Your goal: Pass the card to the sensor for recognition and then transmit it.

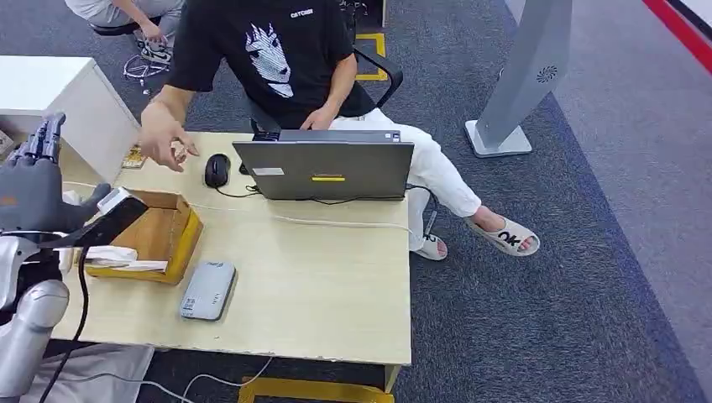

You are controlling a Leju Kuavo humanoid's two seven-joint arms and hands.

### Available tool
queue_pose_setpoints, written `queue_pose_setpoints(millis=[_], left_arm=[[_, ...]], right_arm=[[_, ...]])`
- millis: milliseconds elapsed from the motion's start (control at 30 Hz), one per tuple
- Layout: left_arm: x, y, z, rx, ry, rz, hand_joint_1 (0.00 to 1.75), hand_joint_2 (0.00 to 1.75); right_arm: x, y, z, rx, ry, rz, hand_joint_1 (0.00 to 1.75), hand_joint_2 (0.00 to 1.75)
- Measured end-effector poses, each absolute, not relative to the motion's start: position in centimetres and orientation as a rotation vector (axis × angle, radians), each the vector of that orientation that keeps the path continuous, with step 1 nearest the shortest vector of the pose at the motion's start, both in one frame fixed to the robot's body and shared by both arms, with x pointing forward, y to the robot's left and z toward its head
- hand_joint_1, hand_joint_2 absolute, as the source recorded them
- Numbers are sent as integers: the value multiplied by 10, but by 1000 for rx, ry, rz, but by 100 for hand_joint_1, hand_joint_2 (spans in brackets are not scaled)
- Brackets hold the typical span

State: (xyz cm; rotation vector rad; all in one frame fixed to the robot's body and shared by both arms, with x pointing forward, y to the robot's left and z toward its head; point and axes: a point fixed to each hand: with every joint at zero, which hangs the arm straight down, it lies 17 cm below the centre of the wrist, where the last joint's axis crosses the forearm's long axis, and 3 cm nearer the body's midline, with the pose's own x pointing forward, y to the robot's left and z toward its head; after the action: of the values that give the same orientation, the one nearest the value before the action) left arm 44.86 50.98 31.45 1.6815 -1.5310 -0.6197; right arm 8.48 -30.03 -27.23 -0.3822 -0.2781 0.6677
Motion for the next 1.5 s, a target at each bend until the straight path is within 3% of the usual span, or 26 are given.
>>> queue_pose_setpoints(millis=[867, 1200, 1500], left_arm=[[385, 517, 287, 1706, -1490, -731, 0, 175], [319, 463, 277, 1710, -1634, -834, 0, 175], [292, 480, 232, 1599, -1350, -959, 0, 175]], right_arm=[[70, -301, -276, -375, -253, 633, 0, 175], [55, -293, -277, -352, -222, 602, 0, 175], [50, -284, -275, -310, -210, 592, 0, 175]])
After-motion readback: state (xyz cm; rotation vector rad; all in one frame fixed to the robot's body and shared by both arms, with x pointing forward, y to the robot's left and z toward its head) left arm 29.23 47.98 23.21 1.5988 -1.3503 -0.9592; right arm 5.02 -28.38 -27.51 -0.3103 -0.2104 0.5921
